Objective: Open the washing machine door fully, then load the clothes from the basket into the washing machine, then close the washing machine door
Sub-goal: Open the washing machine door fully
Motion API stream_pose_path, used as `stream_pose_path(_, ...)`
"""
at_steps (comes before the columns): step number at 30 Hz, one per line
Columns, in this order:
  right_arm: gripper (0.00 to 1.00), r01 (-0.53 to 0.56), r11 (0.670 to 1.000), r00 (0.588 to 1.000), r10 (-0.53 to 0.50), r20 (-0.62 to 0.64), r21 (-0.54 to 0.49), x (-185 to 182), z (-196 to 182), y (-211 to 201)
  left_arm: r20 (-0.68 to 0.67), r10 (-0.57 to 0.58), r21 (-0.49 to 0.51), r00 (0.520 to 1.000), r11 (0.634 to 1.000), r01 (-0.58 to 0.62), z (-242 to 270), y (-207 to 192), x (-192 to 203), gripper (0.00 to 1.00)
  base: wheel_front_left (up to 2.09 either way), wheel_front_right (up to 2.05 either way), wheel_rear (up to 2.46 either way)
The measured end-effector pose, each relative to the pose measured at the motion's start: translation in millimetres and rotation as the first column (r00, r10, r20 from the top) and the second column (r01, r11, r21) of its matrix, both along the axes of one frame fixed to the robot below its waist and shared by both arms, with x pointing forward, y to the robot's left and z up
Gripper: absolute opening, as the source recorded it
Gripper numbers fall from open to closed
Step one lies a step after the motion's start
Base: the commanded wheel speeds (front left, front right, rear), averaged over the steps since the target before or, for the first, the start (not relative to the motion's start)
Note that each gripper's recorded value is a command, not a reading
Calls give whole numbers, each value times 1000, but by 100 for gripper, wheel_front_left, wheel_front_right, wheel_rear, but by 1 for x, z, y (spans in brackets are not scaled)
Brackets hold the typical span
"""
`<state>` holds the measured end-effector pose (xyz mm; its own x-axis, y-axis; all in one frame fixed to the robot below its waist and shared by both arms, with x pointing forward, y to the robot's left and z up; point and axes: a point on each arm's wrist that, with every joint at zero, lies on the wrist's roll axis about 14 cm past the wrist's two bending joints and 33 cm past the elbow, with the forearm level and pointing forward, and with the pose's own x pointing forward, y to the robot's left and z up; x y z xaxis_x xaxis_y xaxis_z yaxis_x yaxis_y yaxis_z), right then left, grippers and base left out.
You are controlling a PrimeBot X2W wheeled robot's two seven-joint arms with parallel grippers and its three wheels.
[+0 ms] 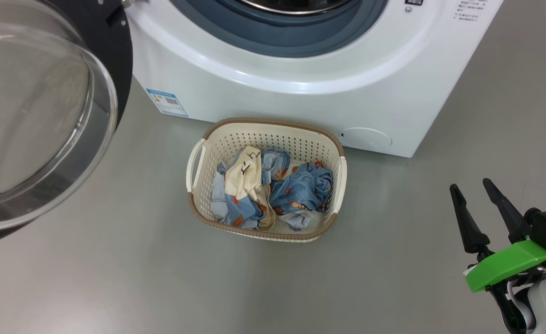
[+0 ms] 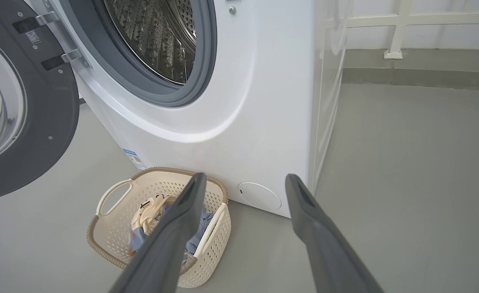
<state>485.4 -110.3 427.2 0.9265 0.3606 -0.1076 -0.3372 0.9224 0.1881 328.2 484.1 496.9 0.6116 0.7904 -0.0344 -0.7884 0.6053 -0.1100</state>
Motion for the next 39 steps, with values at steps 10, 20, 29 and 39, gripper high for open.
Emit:
stream_pose_path(10,100,-3,1000,999,2,37,9,-4,19,4,62,-53,-31,997,998,55,-8,-31,-23,0,0,0,0)
stream_pose_path(20,100,10,1000,999,-10,49,12,-16,28,0,72,-194,-15,978,981,195,-11,-74,-24,94,0,0,0)
stream_pose_path(29,100,60,998,996,-61,67,16,-24,38,-17,76,-366,-11,927,930,368,-13,-122,4,100,0,0,0)
stream_pose_path(39,100,150,989,985,-151,81,14,-37,46,-51,103,-578,-60,809,808,586,-24,-198,41,100,0,0,0)
